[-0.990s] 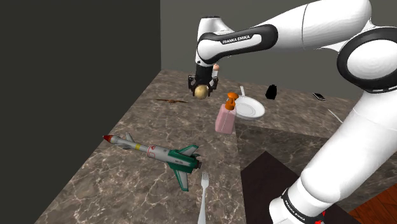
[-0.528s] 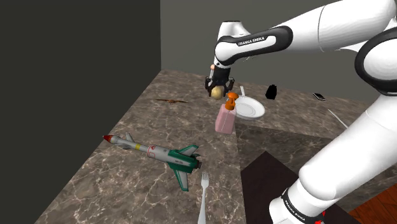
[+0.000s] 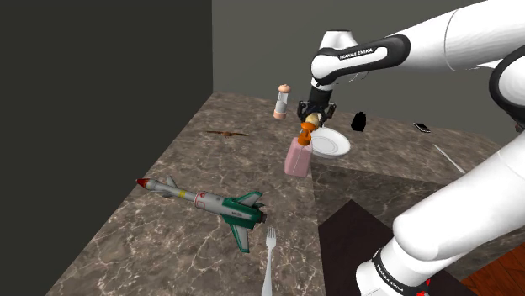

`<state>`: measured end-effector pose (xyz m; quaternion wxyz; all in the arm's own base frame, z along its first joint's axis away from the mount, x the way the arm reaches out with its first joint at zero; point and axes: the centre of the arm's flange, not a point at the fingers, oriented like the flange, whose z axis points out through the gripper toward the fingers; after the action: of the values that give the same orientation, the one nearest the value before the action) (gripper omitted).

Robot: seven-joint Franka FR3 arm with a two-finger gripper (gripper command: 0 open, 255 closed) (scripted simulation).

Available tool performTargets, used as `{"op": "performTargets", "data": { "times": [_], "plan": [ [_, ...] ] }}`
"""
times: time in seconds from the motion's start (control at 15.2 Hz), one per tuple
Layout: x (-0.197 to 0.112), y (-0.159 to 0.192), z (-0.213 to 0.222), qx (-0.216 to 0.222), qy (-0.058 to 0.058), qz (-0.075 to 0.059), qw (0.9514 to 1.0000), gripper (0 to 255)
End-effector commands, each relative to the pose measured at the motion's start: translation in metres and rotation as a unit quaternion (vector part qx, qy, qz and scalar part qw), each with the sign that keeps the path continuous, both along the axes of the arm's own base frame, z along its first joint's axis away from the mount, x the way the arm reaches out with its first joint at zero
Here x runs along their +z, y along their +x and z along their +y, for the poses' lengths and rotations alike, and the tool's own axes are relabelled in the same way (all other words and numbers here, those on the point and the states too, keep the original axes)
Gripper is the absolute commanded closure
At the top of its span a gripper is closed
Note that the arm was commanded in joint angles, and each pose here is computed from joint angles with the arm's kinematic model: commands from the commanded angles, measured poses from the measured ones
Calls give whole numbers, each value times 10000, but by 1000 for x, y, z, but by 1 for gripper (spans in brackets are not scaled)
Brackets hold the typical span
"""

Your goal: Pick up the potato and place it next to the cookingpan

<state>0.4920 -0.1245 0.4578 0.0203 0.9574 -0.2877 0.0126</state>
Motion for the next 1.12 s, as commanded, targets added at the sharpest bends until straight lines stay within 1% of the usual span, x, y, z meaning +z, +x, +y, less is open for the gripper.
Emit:
{"op": "performTargets", "data": {
  "times": [0.0, 1.06],
  "plan": [
    [0, -9, -26, 8, 1, -1, 10000, 255],
    [1, -98, -218, 8, 1, -1, 10000, 255]
  ]
}}
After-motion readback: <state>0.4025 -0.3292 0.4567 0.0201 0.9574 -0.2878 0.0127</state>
